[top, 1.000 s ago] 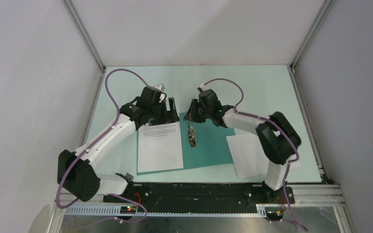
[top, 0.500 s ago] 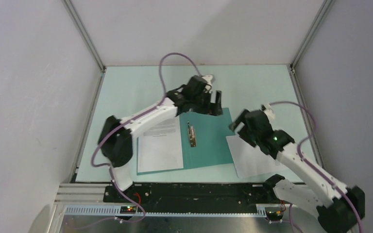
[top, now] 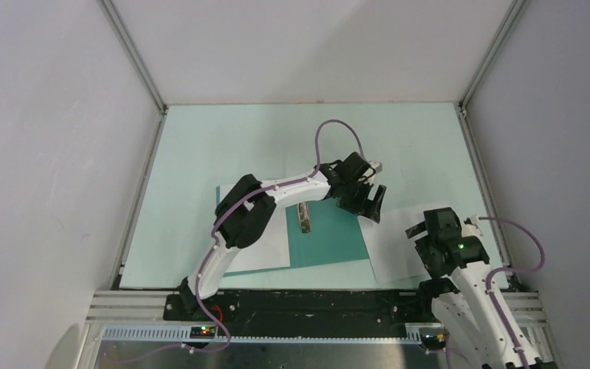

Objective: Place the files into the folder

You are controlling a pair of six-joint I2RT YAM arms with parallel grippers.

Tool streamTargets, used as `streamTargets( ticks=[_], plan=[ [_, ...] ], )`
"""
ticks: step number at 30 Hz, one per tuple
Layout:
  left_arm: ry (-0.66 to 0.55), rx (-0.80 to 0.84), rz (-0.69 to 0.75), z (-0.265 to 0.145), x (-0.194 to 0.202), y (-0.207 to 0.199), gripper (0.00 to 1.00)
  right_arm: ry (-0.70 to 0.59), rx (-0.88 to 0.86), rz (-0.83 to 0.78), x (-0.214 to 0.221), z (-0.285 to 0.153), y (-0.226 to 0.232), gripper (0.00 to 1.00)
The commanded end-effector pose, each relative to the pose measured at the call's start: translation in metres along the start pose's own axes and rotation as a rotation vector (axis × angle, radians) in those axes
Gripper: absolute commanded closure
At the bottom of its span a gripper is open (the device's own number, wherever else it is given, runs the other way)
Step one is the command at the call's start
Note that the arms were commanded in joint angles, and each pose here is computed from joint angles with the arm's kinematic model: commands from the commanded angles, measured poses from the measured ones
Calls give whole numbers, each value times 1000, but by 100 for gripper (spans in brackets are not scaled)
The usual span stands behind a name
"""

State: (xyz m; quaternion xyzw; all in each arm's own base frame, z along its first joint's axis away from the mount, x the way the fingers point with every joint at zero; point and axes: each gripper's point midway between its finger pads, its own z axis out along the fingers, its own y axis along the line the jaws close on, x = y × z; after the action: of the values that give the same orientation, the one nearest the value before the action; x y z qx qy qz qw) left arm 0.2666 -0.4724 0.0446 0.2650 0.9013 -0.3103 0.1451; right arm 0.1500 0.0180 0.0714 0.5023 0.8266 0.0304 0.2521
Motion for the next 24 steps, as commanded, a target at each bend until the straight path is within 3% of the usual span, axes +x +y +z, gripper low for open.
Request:
streamTargets(
  ticks=[1,10,24],
  plan=[
    [-35,71,59,-3,-19,-16,5,92,67,105,16,13,-26,1],
    [-21,9,43,8,-9,0,5,122,42,209,21,37,-26,1],
    [-34,-109,-2,15,-10,22,6,175,-12,176,25,63,-4,1]
  ],
)
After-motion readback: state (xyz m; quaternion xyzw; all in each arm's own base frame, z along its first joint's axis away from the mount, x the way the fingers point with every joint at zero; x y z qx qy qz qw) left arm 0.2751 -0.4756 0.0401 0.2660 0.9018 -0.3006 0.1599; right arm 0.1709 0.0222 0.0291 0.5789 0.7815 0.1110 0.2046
